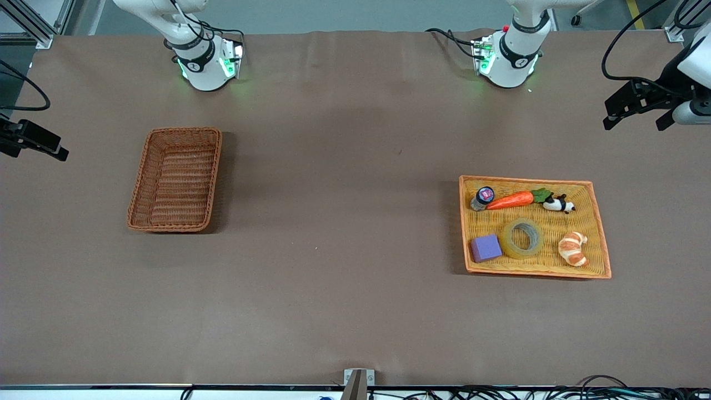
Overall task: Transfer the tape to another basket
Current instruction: 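Reach the left gripper toward the yellow tape roll in the tray, then lower the left gripper onto the tape roll and close on its rim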
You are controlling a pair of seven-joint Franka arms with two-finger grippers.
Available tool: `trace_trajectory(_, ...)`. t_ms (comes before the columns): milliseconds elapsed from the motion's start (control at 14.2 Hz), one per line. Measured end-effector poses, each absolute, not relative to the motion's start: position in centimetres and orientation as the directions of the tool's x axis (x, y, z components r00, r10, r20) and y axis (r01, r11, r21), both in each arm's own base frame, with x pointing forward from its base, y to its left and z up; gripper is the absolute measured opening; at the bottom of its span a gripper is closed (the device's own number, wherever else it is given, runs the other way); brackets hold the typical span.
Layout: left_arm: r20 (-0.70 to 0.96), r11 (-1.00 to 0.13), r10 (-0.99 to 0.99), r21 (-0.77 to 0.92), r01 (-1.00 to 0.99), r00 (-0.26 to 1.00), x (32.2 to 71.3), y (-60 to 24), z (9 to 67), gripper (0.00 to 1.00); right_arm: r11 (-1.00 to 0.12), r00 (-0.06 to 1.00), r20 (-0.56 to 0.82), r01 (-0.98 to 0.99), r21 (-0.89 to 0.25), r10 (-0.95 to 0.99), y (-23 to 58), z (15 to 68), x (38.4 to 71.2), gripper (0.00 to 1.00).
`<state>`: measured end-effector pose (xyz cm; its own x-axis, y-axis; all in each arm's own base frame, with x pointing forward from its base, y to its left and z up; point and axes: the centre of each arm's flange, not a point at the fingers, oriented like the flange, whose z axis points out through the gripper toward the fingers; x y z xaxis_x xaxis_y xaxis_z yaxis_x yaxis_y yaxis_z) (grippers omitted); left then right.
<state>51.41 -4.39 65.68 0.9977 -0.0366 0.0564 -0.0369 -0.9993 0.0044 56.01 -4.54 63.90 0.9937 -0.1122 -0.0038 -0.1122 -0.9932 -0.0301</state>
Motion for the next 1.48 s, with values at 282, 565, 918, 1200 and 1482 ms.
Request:
trace_trajectory(282, 0.055, -0.999, -0.037, 0.004, -0.037, 0.998, 51.5, -4.3, 65.6, 1.0, -0.993, 0.994, -0.004, -0.112, -0.03, -0.112, -4.5, 63.9, 56.0, 1.0)
trace_trajectory(565, 0.005, -0.997, -0.08, 0.006, -0.08, 0.997, 53.0, -4.1, 62.9, 1.0, -0.993, 0.994, -0.004, -0.112, -0.03, -0.112, -4.5, 63.9, 56.0, 1.0)
trace_trajectory(918, -0.047, -0.993, -0.107, -0.035, -0.109, 0.993, 56.6, -4.3, 56.2, 1.0, -0.993, 0.994, -0.003, -0.112, -0.03, -0.112, -4.5, 63.9, 56.0, 1.0)
trace_trajectory(1200, -0.019, -0.991, -0.125, -0.046, -0.126, 0.992, 58.1, -4.7, 49.6, 1.0, -0.993, 0.994, -0.002, -0.112, -0.03, -0.112, -4.5, 63.9, 56.0, 1.0)
trace_trajectory(1482, 0.007, -0.99, -0.133, -0.039, -0.133, 0.991, 58.6, -4.8, 43.0, 1.0, -0.993, 0.994, -0.002, -0.112, -0.03, -0.112, -4.5, 63.9, 56.0, 1.0)
